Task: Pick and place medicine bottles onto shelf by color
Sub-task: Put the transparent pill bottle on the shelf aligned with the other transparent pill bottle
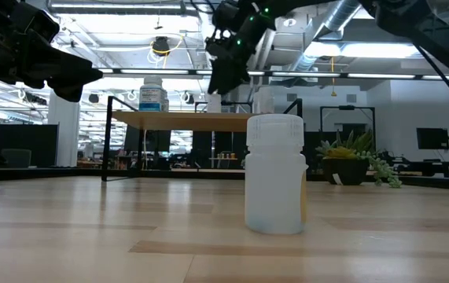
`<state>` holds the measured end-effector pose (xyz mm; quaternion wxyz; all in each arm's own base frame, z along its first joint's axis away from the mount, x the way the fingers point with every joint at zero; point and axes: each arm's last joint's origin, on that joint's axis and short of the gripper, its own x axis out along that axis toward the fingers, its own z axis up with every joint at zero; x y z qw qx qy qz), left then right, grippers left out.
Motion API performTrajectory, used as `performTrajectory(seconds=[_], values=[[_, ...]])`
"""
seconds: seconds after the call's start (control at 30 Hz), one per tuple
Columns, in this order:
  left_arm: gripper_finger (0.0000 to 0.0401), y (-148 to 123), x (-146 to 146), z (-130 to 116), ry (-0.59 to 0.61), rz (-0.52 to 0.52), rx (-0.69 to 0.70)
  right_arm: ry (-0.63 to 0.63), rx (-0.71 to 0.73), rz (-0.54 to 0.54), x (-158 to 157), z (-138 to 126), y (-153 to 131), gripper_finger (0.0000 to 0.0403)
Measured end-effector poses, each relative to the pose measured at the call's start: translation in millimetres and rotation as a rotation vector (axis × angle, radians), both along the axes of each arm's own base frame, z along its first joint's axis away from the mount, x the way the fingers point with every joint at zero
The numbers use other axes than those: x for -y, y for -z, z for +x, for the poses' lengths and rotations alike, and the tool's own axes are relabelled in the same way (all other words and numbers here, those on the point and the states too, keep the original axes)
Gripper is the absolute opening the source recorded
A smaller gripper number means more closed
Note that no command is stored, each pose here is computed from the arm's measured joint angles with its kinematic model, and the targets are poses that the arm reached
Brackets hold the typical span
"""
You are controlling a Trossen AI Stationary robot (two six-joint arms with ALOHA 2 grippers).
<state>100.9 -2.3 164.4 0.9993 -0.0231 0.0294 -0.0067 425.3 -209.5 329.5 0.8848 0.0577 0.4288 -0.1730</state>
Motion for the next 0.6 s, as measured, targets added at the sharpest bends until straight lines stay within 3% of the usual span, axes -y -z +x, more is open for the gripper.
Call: performTrajectory(seconds=[0.33,0.6], values=[[0.0132,0,0,0,0.000,0.000,0.000,0.016,0.096,-0.007,-26,-23,-52,0.0249],[0.0132,0,0,0,0.000,0.001,0.000,-0.104,-0.014,0.072,-104,-49,-82,0.0249]])
